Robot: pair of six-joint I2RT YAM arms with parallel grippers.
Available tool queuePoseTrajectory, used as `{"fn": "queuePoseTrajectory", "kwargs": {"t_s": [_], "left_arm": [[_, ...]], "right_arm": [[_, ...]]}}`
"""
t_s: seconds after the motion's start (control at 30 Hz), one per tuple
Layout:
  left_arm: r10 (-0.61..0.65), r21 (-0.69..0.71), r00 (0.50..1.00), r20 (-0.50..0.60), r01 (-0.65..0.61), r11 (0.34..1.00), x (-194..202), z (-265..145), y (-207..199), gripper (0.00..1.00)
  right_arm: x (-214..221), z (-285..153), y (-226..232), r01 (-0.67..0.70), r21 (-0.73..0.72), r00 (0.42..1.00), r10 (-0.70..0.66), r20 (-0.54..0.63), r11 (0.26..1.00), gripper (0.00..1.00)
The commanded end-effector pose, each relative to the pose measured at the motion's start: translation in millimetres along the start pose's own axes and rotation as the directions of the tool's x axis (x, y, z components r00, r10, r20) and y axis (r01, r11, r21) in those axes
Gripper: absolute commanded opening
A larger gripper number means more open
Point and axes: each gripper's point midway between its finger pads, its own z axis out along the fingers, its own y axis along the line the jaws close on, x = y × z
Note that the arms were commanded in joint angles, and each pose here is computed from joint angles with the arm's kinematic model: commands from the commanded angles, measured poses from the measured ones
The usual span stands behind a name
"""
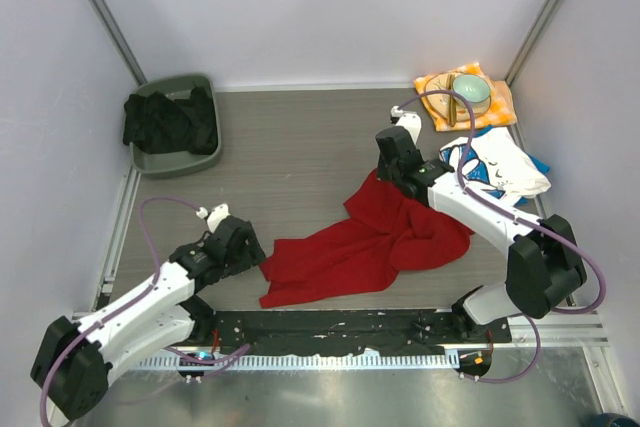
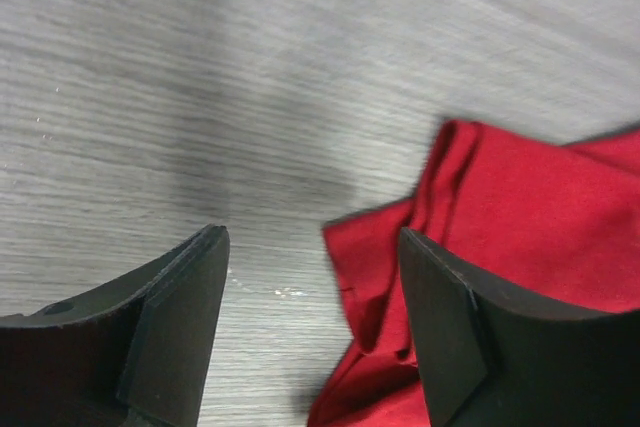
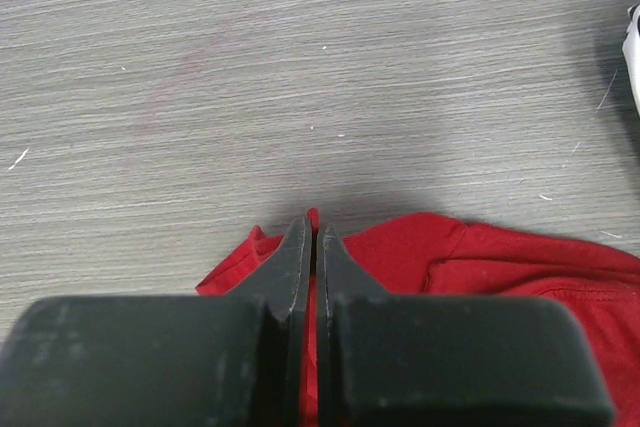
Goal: Fold and stack the t-shirts
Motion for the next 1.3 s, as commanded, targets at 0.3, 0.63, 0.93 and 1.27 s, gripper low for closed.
{"fn": "queuePoseTrajectory", "kwargs": {"t_s": [0.3, 0.63, 0.93, 1.27], "left_arm": [[-0.010, -0.060, 0.996, -0.090, 0.005, 0.998, 20, 12, 7, 0.64], [0.052, -0.080, 0.985, -0.162, -0.066, 0.995, 38, 25, -5, 0.61], [0.026, -0.163, 0.985, -0.171, -0.054, 0.985, 51, 24, 21, 0.54], [-0.018, -0.143, 0.991, -0.131, -0.001, 0.990, 44, 6, 26, 0.48]], "right_arm": [[-7, -8, 4, -0.032, -0.042, 0.998, 0.034, 0.043, 0.999, 0.01], [-5, -12, 1, -0.037, -0.043, 0.998, 0.039, 0.051, 0.998, 0.01], [2, -12, -3, -0.030, -0.041, 0.998, 0.032, 0.044, 0.999, 0.01], [4, -10, 2, -0.036, -0.063, 0.999, 0.038, 0.033, 0.997, 0.01]]}}
